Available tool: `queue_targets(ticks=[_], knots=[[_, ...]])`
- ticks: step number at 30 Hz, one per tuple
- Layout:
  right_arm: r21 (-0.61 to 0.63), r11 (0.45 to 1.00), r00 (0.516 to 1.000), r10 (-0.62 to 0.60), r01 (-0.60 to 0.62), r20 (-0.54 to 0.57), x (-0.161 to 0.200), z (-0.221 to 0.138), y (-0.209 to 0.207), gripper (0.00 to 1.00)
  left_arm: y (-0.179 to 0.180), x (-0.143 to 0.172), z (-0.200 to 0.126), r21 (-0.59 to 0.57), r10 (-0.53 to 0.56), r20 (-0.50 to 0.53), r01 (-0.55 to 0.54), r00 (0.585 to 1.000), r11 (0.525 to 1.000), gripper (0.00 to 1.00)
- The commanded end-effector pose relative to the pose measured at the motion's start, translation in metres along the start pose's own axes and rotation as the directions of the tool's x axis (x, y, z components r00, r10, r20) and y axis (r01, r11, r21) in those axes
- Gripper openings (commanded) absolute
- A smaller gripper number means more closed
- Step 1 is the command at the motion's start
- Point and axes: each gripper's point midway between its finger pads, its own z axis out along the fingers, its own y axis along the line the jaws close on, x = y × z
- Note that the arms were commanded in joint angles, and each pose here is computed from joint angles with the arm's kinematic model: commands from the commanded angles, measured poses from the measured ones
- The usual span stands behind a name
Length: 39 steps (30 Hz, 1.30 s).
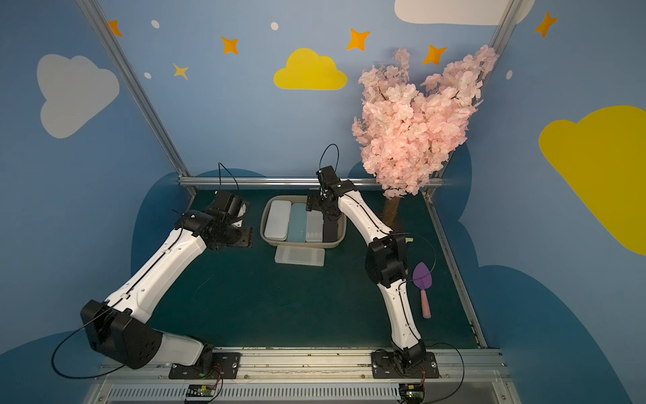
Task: Put the pencil case into the storage box
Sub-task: Place the pencil case at the storage box, then pick up the pencil case from the center of the board.
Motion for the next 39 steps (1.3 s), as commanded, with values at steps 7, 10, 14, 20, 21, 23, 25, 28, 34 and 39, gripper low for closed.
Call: queue_targets(ticks=[7, 10, 14, 20, 21, 23, 25, 28, 34, 39], knots=[[-0.109, 0.972, 0.976, 0.199, -0.209, -0.091, 0.051, -0.063, -0.03, 0.0, -0.03, 0.041, 0.028, 0.18, -0.196, -0.104, 0.213, 0.975, 0.96, 0.2], [-0.117, 0.942, 0.942, 0.296, -0.316, -0.16, 0.089, -0.057, -0.036, 0.0, -0.035, 0.05, 0.038, 0.204, -0.247, -0.131, 0.27, 0.96, 0.941, 0.15], [-0.134, 0.865, 0.865, 0.448, -0.483, -0.228, 0.127, -0.038, -0.041, 0.0, -0.042, 0.059, 0.051, 0.232, -0.304, -0.168, 0.338, 0.938, 0.912, 0.1], [-0.151, 0.788, 0.8, 0.57, -0.597, -0.189, 0.143, -0.017, -0.039, 0.0, -0.04, 0.069, 0.053, 0.234, -0.342, -0.194, 0.382, 0.919, 0.894, 0.07], [-0.15, 0.784, 0.796, 0.578, -0.602, -0.179, 0.143, -0.013, -0.039, 0.0, -0.039, 0.07, 0.051, 0.227, -0.344, -0.195, 0.384, 0.919, 0.895, 0.07], [-0.139, 0.78, 0.791, 0.591, -0.611, -0.16, 0.142, -0.004, -0.041, 0.0, -0.035, 0.071, 0.048, 0.216, -0.343, -0.192, 0.38, 0.92, 0.899, 0.07], [-0.12, 0.769, 0.777, 0.615, -0.628, -0.129, 0.14, 0.003, -0.046, 0.0, -0.031, 0.072, 0.044, 0.208, -0.341, -0.188, 0.377, 0.921, 0.903, 0.07], [-0.096, 0.747, 0.753, 0.651, -0.658, -0.094, 0.139, 0.015, -0.053, 0.0, -0.025, 0.072, 0.037, 0.203, -0.344, -0.177, 0.376, 0.922, 0.904, 0.08], [-0.072, 0.71, 0.713, 0.7, -0.701, -0.04, 0.139, 0.029, -0.058, 0.0, -0.012, 0.072, 0.025, 0.202, -0.362, -0.157, 0.389, 0.919, 0.899, 0.09], [-0.026, 0.705, 0.705, 0.709, -0.709, -0.013, 0.146, 0.03, -0.061, 0.0, -0.005, 0.074, 0.022, 0.202, -0.374, -0.155, 0.399, 0.915, 0.894, 0.09]])
